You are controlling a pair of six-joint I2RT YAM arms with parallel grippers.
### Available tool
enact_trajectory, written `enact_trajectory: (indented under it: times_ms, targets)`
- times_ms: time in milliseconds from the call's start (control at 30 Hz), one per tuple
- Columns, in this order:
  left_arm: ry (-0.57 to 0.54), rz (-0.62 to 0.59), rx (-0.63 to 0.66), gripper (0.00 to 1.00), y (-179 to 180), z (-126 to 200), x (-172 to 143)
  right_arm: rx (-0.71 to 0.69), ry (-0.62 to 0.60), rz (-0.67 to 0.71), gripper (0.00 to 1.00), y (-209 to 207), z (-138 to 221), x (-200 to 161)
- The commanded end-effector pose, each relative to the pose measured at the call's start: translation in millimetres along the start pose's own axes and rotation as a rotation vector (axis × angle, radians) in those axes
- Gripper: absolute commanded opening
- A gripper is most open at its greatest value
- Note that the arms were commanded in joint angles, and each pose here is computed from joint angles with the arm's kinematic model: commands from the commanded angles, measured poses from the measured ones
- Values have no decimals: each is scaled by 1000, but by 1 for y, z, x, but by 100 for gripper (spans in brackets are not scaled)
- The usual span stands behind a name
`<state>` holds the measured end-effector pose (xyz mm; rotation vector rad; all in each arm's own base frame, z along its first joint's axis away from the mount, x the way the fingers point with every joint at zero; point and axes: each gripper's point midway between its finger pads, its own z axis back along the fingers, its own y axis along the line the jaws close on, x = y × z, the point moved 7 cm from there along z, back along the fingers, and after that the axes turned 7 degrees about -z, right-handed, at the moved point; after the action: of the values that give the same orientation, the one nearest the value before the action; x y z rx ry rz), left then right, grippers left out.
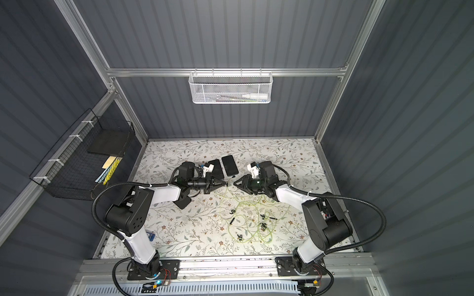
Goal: Plug wired earphones into phones
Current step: Pick up the wired earphone from the center of the board.
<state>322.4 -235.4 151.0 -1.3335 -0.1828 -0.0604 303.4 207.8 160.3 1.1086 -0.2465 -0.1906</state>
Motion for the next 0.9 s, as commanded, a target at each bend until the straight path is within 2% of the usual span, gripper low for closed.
enact_trajectory:
  times_ms: [0, 167, 867]
  targets:
    - [47, -25, -120, 0, -24, -4, 6, 161, -10, 44, 37, 22, 0, 10]
    - [42, -14, -145, 0, -25, -6, 9, 237, -3, 18, 37, 23, -10, 17]
    - [16, 11, -147, 0, -21, -9, 14, 234, 50, 22, 19, 27, -25, 8]
